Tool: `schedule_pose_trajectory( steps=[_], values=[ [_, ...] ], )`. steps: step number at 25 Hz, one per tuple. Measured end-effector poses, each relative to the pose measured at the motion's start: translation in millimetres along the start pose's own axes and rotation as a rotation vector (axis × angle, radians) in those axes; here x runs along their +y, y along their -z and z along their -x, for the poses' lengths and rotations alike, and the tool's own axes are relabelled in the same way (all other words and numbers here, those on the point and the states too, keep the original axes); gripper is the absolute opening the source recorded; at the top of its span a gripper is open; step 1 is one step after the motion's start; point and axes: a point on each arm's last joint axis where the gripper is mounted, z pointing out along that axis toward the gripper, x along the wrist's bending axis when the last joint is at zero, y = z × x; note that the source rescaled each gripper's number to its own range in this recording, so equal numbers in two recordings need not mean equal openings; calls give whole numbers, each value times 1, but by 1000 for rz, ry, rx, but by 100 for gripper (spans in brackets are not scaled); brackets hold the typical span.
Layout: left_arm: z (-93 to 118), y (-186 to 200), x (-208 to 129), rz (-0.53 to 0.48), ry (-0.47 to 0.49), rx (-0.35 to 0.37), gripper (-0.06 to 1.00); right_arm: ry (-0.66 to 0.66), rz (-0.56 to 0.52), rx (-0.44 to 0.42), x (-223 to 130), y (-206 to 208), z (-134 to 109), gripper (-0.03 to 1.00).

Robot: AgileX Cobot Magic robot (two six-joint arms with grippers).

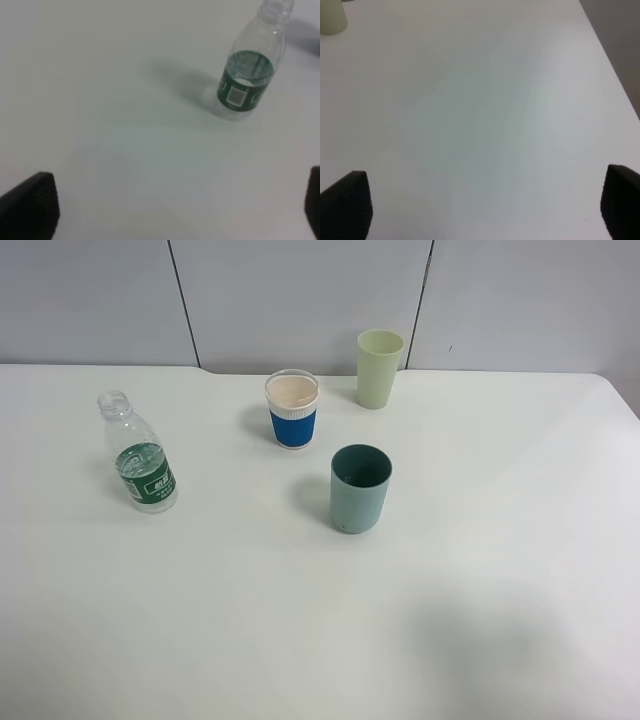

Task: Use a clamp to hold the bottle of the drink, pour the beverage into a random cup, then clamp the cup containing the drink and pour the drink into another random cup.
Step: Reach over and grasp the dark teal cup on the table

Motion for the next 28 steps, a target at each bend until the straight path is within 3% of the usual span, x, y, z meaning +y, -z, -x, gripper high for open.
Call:
schedule_pose_trajectory(
  steps=[28],
  values=[
    [0,0,0,0,-1,2,100,0,0,0,0,0,0,70]
  ],
)
